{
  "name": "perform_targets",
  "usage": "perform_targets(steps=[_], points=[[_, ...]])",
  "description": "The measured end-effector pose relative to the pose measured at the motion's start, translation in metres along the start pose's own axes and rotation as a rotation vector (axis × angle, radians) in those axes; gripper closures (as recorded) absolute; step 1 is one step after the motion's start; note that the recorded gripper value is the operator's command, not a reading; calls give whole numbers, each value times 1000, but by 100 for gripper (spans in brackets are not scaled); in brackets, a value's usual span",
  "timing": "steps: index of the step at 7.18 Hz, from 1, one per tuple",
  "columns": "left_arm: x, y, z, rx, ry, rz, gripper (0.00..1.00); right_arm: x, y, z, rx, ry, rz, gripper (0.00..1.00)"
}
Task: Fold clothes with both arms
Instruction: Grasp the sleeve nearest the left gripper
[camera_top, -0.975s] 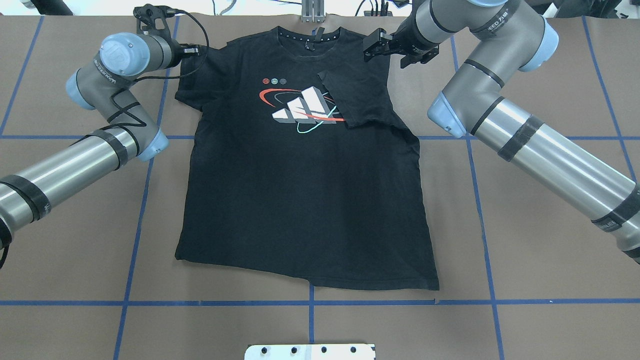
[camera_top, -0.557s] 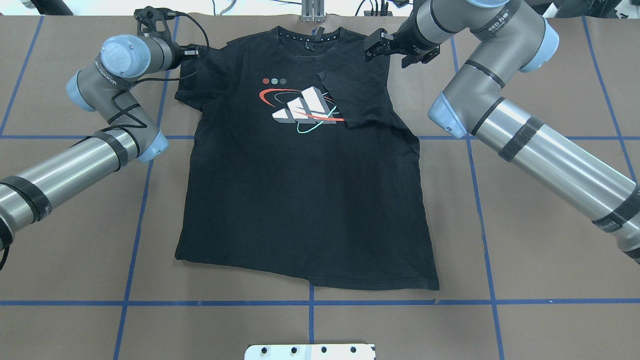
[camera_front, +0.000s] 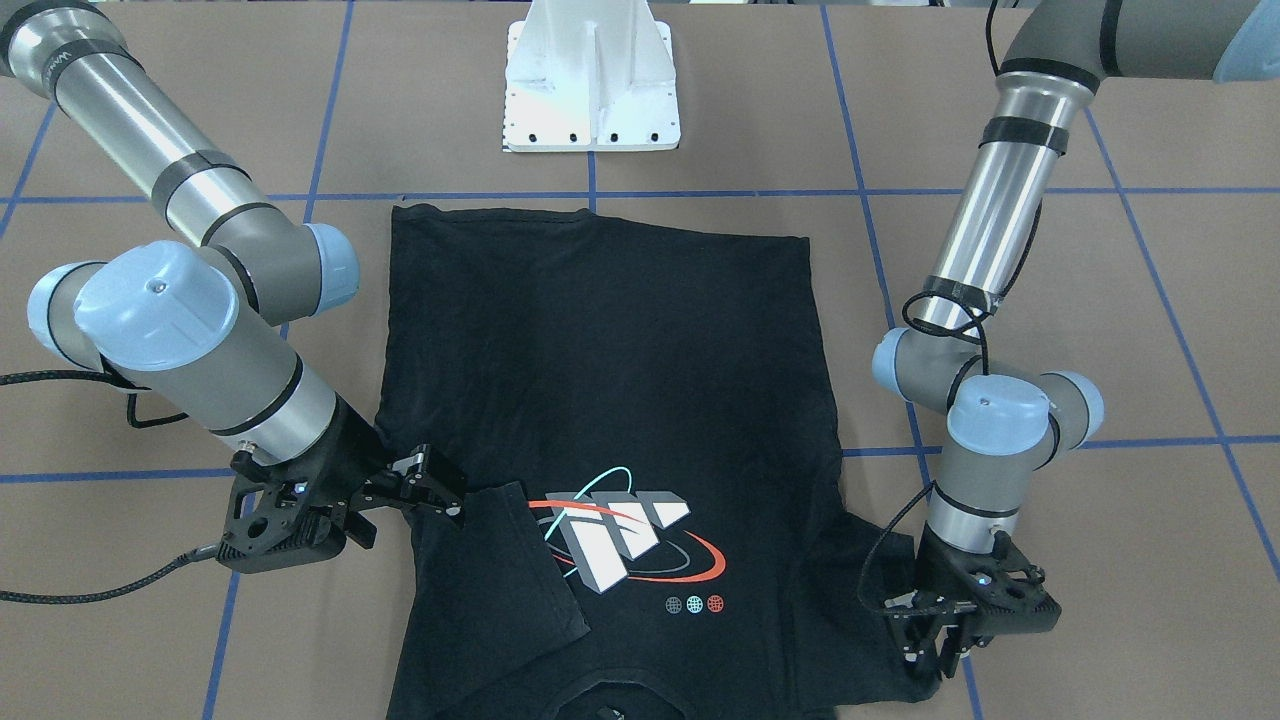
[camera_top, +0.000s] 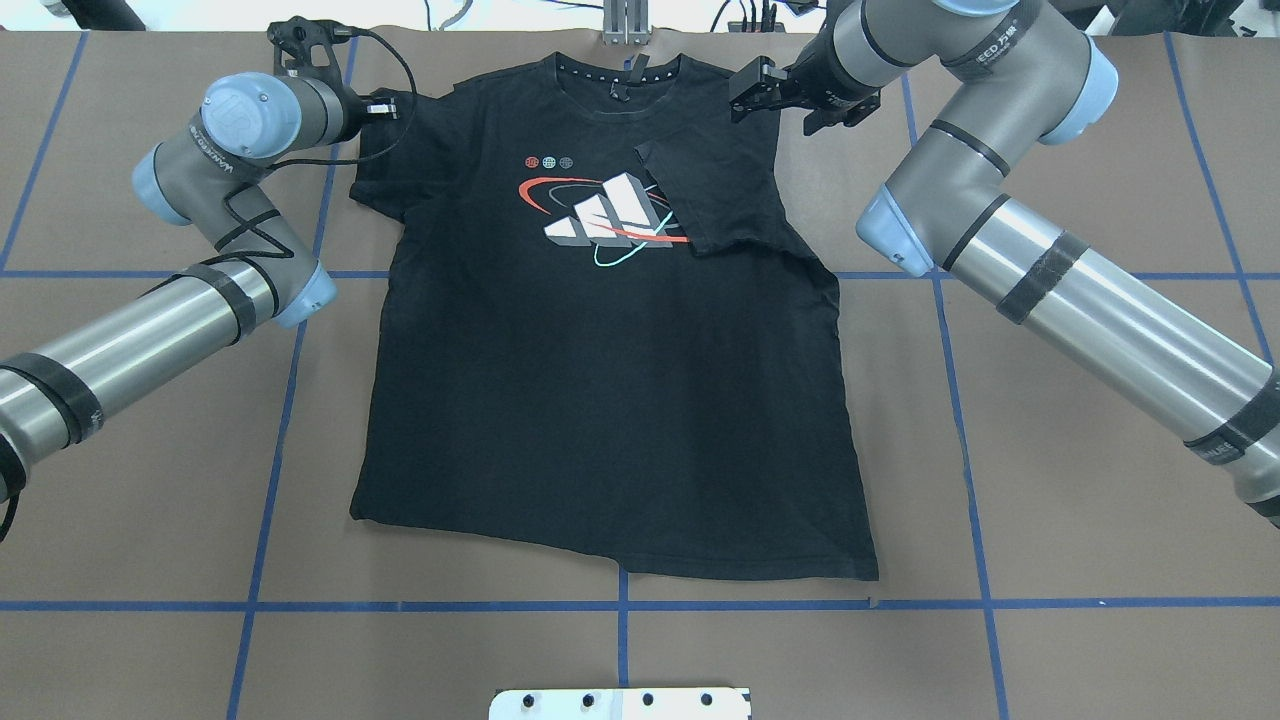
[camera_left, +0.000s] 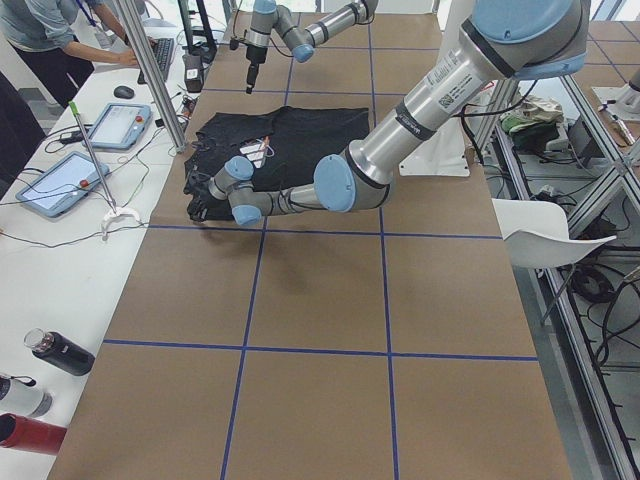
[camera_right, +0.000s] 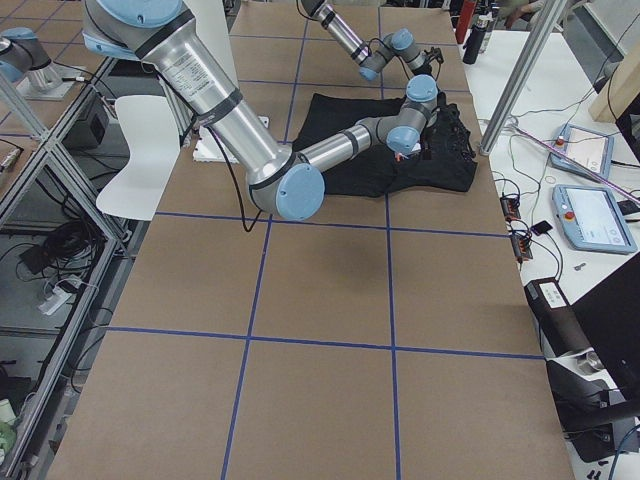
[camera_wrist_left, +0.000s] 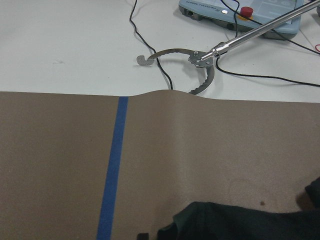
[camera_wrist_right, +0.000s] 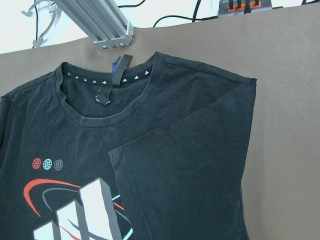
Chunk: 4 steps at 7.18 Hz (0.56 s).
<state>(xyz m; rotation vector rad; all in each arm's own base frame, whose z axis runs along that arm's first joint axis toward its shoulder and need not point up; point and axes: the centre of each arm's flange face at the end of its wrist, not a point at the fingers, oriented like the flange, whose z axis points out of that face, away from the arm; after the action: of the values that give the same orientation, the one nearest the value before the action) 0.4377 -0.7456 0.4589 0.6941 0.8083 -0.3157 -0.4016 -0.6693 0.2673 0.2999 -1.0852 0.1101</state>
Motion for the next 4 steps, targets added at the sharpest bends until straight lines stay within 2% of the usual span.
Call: perform_targets(steps=[3, 4], points=[[2, -1, 0, -2, 4, 1, 94, 0, 0, 0, 0, 0, 0, 0], [2, -1, 0, -4, 5, 2, 100, 0, 0, 0, 0, 0, 0, 0]])
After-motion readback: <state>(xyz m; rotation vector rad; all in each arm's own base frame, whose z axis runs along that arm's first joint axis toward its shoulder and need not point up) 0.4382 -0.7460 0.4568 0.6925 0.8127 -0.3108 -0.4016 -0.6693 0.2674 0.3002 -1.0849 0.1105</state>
